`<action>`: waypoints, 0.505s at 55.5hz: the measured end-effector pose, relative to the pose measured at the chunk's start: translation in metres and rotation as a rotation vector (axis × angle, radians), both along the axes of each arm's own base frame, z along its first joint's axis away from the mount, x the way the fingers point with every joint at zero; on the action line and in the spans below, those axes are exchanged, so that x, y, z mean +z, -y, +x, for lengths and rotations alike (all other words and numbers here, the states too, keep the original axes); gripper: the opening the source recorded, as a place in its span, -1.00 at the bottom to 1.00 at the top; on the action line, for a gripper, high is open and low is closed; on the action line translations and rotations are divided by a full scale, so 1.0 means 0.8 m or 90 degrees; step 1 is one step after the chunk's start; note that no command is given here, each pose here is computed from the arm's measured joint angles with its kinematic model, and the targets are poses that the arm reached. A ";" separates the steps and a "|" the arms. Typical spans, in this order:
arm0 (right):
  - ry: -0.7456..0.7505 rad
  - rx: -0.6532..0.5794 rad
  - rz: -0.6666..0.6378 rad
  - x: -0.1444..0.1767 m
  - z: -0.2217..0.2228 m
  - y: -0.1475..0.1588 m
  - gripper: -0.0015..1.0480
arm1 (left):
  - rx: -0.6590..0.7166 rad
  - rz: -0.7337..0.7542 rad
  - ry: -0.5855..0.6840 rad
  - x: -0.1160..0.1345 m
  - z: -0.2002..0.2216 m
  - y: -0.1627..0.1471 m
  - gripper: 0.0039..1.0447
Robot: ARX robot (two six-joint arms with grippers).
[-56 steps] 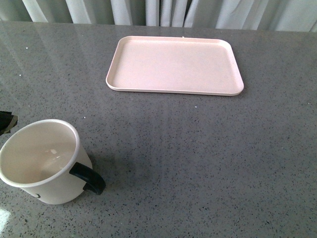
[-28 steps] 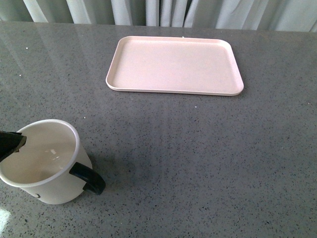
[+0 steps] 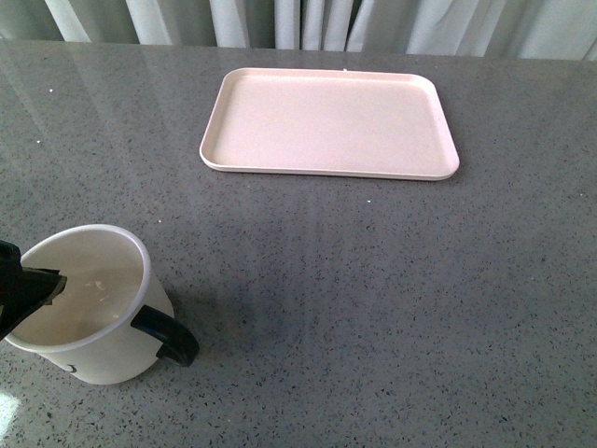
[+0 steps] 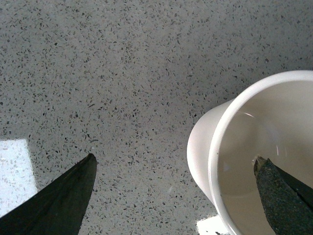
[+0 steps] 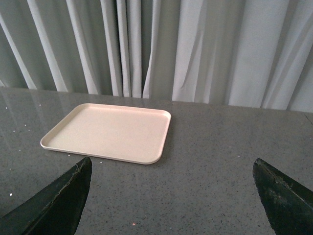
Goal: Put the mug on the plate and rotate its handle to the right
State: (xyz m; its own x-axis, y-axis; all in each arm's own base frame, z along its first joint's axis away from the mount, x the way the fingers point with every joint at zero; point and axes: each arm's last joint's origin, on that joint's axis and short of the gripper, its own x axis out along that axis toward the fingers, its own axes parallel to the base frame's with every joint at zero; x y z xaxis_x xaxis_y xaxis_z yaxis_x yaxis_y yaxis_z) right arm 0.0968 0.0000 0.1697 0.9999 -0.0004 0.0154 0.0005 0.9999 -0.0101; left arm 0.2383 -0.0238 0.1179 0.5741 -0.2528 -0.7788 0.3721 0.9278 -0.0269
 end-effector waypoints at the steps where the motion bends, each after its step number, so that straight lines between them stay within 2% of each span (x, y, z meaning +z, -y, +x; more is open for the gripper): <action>1: 0.000 0.000 0.000 0.000 0.000 0.000 0.82 | -0.002 0.001 -0.001 -0.001 0.000 0.001 0.59; 8: 0.000 0.000 0.000 0.000 0.000 0.000 0.82 | -0.010 0.006 -0.006 -0.005 0.001 0.003 0.18; 10: 0.000 0.000 0.000 0.000 0.000 0.000 0.82 | -0.013 0.007 -0.006 -0.006 0.001 0.004 0.01; 28: 0.000 0.000 0.000 0.000 0.000 0.000 0.82 | -0.015 0.008 -0.007 -0.006 0.002 0.004 -0.82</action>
State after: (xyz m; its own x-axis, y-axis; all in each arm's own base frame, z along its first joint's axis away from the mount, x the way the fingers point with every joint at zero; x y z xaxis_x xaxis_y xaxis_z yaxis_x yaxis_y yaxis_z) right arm 0.0968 0.0000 0.1697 0.9999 -0.0004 0.0154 0.0005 0.9999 -0.0101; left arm 0.2398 -0.0274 0.1135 0.5597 -0.2555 -0.7883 0.3930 0.9193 -0.0189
